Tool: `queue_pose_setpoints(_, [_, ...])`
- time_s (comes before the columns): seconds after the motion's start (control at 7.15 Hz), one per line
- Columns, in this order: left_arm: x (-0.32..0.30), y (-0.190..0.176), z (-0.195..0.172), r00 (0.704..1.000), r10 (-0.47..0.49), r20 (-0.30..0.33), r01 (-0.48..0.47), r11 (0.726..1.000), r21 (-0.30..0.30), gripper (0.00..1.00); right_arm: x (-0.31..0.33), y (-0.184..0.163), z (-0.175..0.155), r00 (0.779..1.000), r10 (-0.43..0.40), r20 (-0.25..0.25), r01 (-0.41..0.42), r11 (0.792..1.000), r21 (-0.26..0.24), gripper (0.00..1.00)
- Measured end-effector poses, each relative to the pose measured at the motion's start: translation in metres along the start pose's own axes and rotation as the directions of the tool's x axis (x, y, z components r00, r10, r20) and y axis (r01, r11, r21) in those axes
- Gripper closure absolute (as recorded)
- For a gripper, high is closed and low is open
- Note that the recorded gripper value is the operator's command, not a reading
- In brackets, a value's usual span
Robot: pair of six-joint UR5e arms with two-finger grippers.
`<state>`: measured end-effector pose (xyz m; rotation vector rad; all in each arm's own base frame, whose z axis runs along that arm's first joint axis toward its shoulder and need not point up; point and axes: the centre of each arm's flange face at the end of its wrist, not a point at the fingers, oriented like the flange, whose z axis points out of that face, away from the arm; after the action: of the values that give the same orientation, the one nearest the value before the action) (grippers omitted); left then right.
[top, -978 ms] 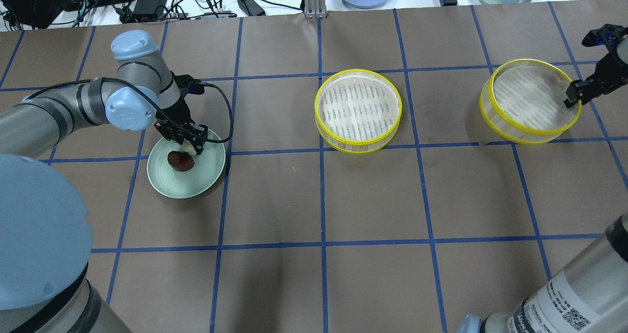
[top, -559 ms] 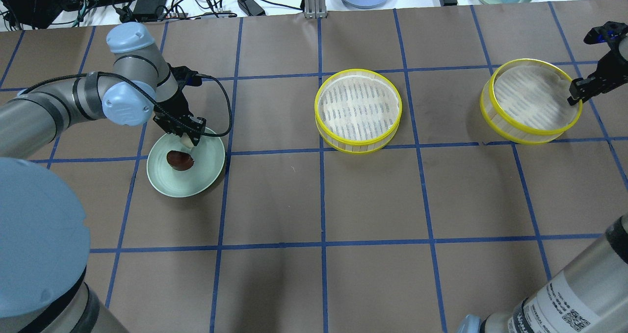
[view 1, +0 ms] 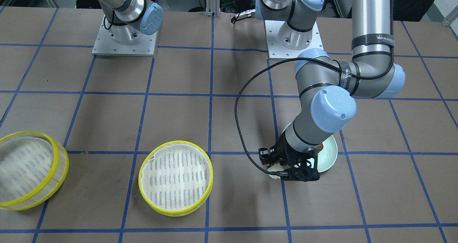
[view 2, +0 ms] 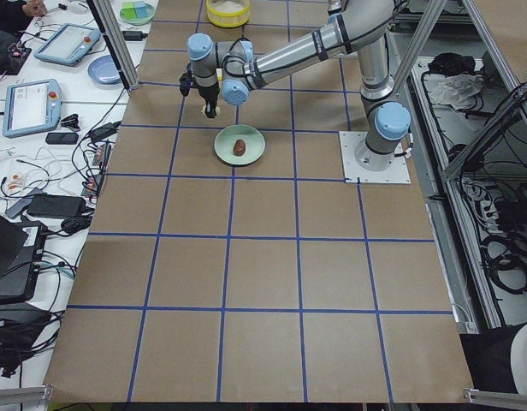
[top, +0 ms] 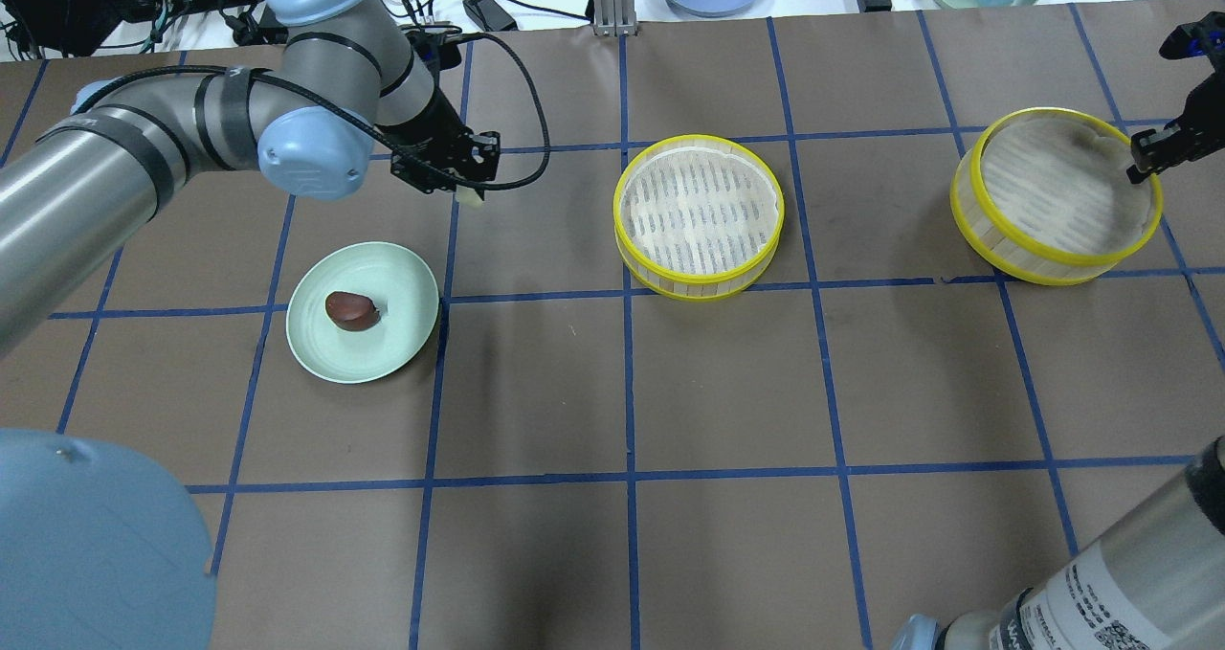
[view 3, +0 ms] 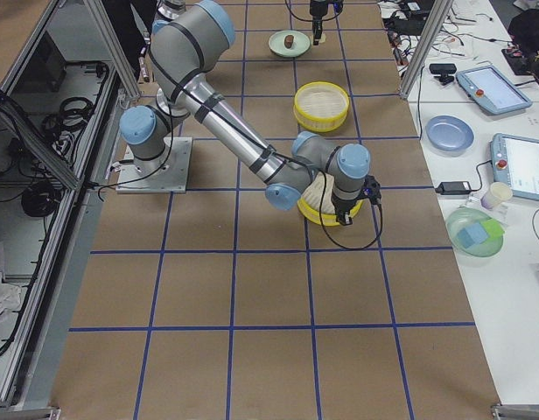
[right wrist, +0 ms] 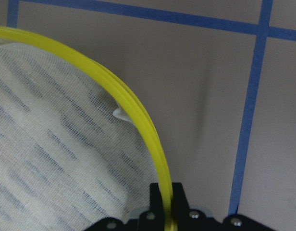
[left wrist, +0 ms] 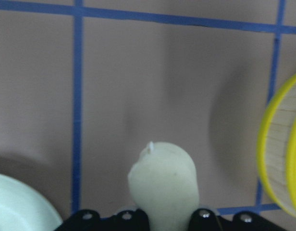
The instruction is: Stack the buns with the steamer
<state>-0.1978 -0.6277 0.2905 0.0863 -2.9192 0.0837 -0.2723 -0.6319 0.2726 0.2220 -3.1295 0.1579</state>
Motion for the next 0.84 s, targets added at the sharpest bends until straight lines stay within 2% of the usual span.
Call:
queue_pose_setpoints(0.42, [0.093, 0.021, 0.031, 0.983, 0.02, -0.185, -0.012, 0.999, 0.046, 1.0, -0.033, -0.011, -0.038, 0.999, 0.043, -0.016, -0.042, 0.999, 0.022, 1.0])
queue_pose_setpoints(0.56, [0.11, 0.026, 0.047, 0.975, 0.031, -0.221, -0.021, 0.999, 0.048, 0.89, -0.057, -0.021, -0.047, 0.998, 0.06, -0.025, -0.059, 0.998, 0.031, 1.0])
queue_pose_setpoints(0.7, [0.124, 0.032, 0.066, 0.97, 0.045, -0.24, -0.036, 0.999, 0.041, 0.22, -0.078, -0.03, -0.052, 0.997, 0.077, -0.028, -0.076, 0.996, 0.037, 1.0])
queue_pose_setpoints(0.84, [0.132, 0.034, 0.084, 0.967, 0.056, -0.248, -0.048, 0.998, 0.039, 0.0, -0.096, -0.036, -0.056, 0.994, 0.102, -0.027, -0.101, 0.994, 0.043, 1.0])
